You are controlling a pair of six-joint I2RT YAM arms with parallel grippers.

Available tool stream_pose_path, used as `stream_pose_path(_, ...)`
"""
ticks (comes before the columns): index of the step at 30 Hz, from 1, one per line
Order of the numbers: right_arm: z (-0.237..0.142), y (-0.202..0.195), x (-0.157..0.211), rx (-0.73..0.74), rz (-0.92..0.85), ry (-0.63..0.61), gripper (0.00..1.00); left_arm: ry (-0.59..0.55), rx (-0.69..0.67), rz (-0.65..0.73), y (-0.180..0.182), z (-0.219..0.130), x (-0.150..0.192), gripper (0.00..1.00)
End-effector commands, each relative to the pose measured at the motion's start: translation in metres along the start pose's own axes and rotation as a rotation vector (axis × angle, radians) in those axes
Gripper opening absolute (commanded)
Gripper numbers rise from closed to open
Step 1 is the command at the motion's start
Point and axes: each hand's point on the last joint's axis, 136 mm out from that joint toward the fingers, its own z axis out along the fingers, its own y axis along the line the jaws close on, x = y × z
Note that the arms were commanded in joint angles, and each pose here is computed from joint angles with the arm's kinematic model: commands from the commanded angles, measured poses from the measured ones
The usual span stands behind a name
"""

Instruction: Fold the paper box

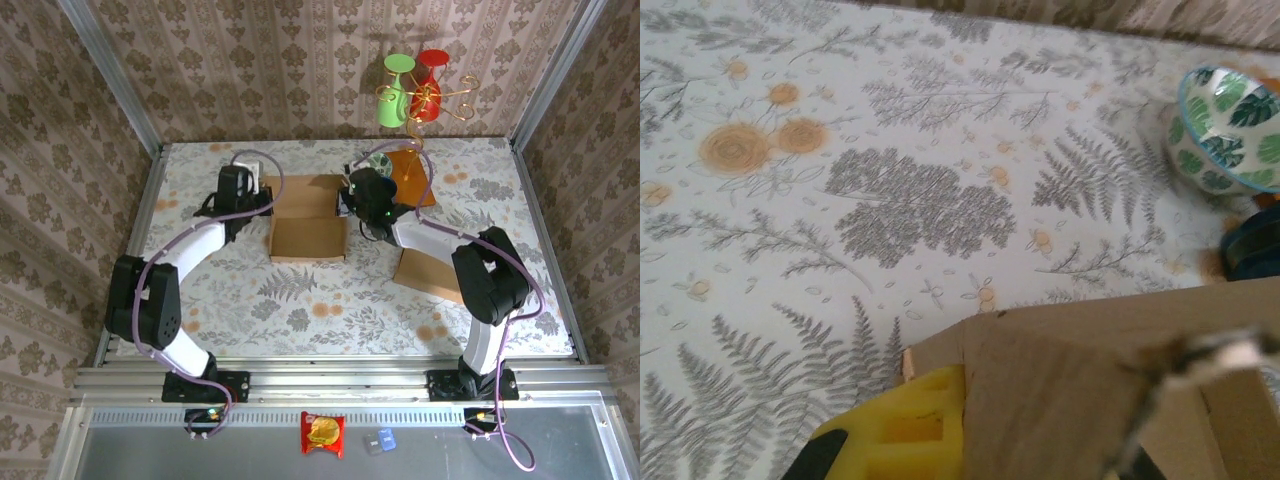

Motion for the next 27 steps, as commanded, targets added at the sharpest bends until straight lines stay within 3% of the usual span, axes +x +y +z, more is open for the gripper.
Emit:
stream_pose_path(1,-0.021,0.032,-0.056,-0.113,0.066,-0.266,0.00,-0.236,0.183,0.023,-0.035,-0.022,-0.040,0.00)
stream_pose_path(7,-0.028,0.036,-0.044,-0.136,0.071,-0.334,0.00,-0.324,0.281,0.064,-0.048,-0.031,-0.031,0.00)
stream_pose_path(12,-0.030,0.041,-0.025,-0.135,0.059,-0.361,0.00,-0.415,0.275,0.073,-0.040,-0.038,-0.016,0.00)
stream_pose_path(18,-0.026,0.045,0.008,-0.105,0.033,-0.305,0.00,-0.410,0.294,0.066,-0.035,-0.036,0.013,0.00)
stream_pose_path(23,-0.040,0.044,0.020,-0.069,0.061,-0.236,0.21,-0.412,0.279,0.052,-0.030,-0.041,0.029,0.00)
stream_pose_path(27,-0.048,0.047,0.035,-0.089,0.096,-0.127,0.32,-0.390,0.259,0.090,-0.031,-0.043,0.038,0.00)
